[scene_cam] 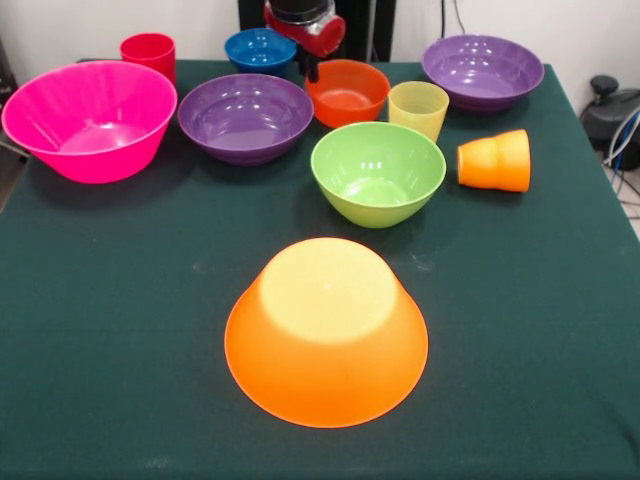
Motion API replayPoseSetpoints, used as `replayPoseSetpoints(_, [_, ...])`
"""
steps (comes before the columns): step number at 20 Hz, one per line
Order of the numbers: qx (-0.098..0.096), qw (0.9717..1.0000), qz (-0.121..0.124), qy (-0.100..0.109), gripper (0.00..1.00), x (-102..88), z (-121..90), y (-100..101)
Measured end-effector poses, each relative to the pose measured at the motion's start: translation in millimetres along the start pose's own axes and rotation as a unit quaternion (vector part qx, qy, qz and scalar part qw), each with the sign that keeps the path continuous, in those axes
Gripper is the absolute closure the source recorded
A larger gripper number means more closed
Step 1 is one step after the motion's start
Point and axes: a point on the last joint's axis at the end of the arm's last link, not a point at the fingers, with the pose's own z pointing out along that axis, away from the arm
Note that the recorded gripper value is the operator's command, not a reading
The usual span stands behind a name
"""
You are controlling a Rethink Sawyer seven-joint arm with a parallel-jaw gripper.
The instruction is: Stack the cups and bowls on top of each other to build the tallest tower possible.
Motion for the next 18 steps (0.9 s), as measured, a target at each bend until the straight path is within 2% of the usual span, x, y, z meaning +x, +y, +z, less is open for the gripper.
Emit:
replayPoseSetpoints(2, [0.003,0.9997,-0.019,0.012,1.0,-4.9,-9,4])
replayPoseSetpoints(7, [0.001,0.9992,-0.036,0.021,1.0,-10.5,-26,16])
replayPoseSetpoints(10, [-0.005,0.9988,-0.046,0.018,1.0,-14.3,-41,30])
replayPoseSetpoints(12, [-0.01,0.9984,-0.054,0.009,1.0,-17.3,-50,39])
replayPoseSetpoints(18, [-0.013,0.9974,-0.071,-0.003,1.0,-17.1,-53,55])
